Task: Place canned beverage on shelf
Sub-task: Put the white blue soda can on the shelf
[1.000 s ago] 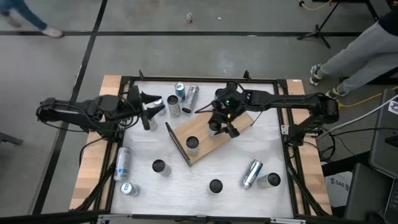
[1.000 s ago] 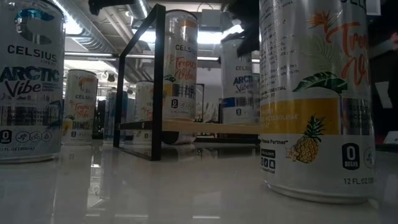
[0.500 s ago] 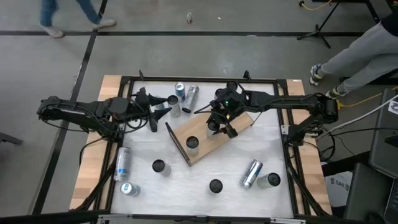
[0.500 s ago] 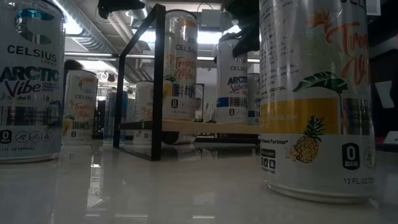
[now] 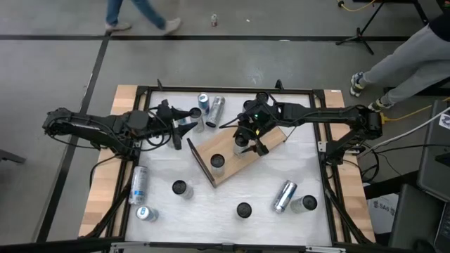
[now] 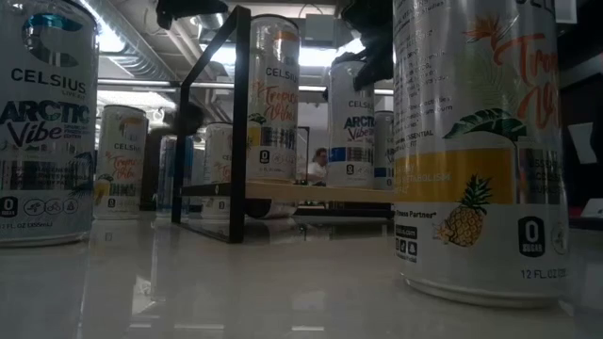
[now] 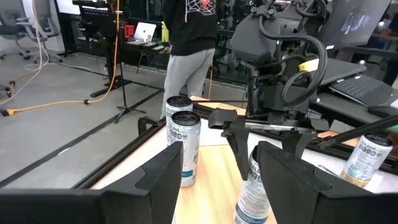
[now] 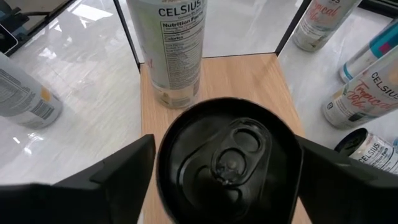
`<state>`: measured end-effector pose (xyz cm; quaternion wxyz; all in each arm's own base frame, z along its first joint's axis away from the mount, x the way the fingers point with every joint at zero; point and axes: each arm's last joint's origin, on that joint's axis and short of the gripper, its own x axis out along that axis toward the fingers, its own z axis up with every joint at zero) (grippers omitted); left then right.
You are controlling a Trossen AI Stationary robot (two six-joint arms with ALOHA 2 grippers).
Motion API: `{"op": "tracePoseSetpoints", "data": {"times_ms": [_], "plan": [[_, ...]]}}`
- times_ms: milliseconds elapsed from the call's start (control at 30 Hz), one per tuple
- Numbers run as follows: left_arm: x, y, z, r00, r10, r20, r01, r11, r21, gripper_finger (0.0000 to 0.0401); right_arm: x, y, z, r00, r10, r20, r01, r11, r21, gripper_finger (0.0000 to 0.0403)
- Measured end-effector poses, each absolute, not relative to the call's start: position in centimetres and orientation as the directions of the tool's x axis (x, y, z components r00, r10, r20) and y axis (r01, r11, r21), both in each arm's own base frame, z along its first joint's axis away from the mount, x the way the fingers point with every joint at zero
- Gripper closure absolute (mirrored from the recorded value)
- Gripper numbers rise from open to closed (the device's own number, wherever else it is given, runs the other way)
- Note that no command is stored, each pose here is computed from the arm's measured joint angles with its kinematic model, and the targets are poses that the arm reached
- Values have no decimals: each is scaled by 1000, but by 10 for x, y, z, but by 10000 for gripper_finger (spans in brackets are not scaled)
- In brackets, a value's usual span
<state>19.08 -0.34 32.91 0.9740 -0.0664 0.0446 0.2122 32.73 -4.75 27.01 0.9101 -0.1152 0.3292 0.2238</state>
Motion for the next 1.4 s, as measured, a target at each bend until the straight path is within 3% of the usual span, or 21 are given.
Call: {"op": "tracePoseSetpoints", "data": {"times_ms": [200, 700, 1133, 1400], "plan": [[195, -5, 333, 924, 377, -66, -383, 913, -141, 202, 326, -48, 272, 692, 298, -658, -462, 883, -86, 33], [232, -9, 328, 940, 339, 35, -331, 932, -146, 202, 300, -43, 310, 758, 281, -589, -446, 882, -153, 33], [253, -7, 335, 908, 345, 237, -309, 935, -175, 202, 228, -33, 355, 777, 196, -599, -386, 899, -206, 33], [262, 7, 333, 869, 399, 292, -341, 911, -231, 202, 182, -25, 372, 781, 177, -598, -372, 902, -219, 33]]}}
